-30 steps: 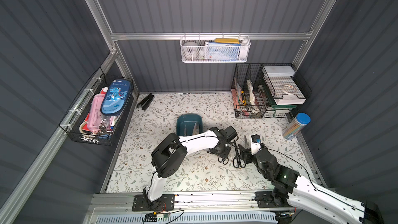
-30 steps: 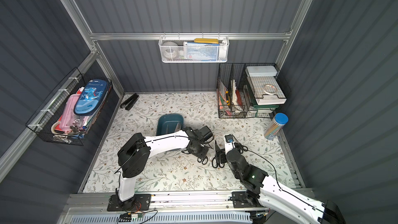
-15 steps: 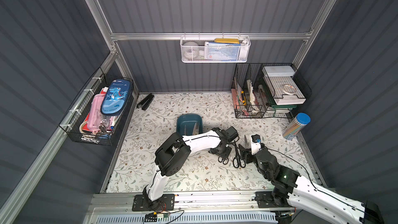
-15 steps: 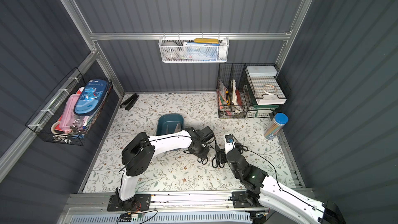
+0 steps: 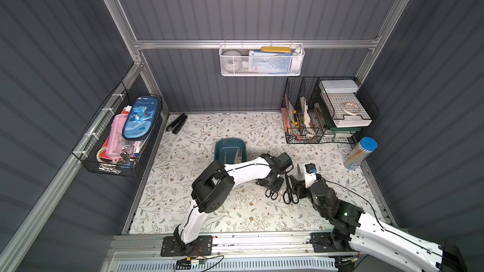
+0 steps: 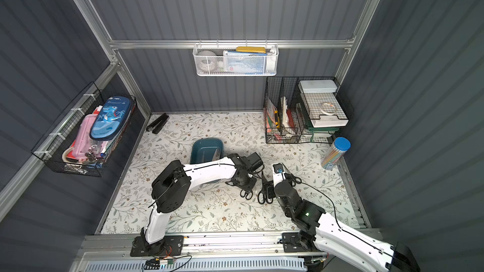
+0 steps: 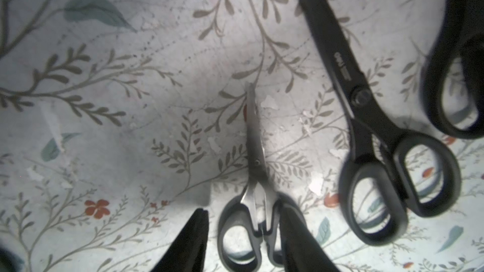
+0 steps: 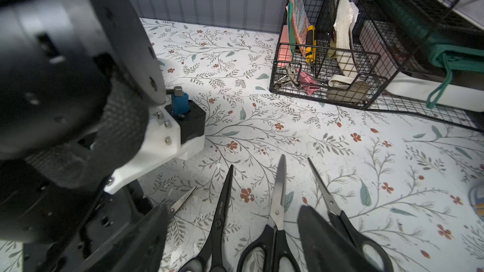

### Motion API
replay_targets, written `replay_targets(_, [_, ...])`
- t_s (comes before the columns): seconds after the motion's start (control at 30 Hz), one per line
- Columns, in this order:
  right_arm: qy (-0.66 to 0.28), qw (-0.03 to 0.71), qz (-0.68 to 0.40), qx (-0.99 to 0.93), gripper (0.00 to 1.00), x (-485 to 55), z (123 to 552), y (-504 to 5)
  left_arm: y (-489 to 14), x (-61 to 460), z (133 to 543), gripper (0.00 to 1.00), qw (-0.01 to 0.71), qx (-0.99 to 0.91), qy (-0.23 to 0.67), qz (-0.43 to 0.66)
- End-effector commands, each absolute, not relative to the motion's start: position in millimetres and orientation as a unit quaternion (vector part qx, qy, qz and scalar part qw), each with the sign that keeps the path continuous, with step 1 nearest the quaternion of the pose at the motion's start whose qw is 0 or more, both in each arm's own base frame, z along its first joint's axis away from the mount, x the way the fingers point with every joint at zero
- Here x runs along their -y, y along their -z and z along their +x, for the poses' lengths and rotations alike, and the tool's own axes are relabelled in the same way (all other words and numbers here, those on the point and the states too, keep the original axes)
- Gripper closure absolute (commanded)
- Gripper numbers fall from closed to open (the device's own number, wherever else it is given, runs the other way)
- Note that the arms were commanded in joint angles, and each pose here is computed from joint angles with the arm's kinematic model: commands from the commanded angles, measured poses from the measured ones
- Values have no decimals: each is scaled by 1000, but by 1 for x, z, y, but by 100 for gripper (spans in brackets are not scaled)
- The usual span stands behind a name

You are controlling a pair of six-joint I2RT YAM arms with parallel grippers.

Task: Put the scissors into the storage box
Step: Pick up the scissors from the center of the board.

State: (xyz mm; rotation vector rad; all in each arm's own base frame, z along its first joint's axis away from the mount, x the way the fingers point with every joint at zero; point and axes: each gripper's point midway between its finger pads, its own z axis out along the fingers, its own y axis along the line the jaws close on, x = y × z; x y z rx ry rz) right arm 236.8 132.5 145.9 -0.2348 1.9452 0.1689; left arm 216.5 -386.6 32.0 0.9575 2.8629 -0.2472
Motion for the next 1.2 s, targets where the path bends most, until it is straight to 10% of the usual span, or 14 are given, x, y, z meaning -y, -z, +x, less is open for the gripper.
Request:
replay_targets(0.0, [-71, 559, -90, -821, 18, -132, 239, -150, -49, 379, 208, 51, 45, -952, 69, 295])
replay_targets(1.17, [-75, 565, -86, -817, 17, -130, 237, -153, -53, 378, 201, 57, 48, -960, 26, 273])
